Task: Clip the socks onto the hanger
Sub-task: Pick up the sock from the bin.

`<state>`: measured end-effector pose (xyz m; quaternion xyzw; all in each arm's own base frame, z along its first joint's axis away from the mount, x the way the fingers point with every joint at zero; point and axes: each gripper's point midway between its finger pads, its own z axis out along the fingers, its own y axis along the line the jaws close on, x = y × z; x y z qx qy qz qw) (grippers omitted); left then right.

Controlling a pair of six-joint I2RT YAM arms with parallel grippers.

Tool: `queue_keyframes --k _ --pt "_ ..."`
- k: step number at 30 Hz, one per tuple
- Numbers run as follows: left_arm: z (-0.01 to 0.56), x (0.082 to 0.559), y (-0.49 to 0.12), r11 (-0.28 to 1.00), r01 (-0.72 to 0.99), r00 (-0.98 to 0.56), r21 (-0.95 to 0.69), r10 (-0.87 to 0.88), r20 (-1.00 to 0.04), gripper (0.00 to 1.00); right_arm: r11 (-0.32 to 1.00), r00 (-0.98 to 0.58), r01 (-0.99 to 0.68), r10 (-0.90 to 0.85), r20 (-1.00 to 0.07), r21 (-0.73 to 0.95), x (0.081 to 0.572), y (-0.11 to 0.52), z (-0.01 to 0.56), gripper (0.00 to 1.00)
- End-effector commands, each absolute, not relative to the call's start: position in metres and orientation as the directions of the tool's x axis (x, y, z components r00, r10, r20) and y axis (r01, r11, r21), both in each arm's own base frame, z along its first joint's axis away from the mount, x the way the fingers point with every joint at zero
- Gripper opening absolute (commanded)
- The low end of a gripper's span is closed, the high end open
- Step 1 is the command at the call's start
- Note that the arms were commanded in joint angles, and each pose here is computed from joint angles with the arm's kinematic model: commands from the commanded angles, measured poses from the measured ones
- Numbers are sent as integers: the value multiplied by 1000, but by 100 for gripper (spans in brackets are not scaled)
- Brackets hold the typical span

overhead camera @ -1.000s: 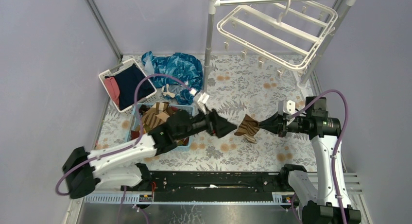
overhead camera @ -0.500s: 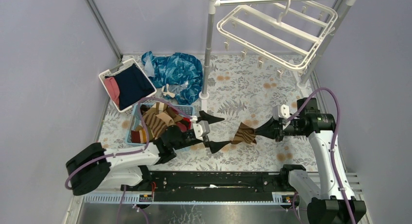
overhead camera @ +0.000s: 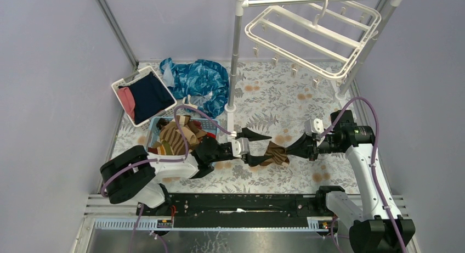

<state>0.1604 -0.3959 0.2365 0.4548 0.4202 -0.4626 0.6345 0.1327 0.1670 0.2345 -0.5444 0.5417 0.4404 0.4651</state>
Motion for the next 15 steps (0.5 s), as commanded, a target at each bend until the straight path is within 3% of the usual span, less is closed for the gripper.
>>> queue_keyframes --k 1,15 --pt "263 153 -401 128 968 244 214 -314 -917 63 1 25 -1000 -160 -987 -26 129 170 237 1" --pt "264 145 -402 76 989 147 129 -351 -925 9 4 20 -1000 -173 -985 -21 132 169 234 2"
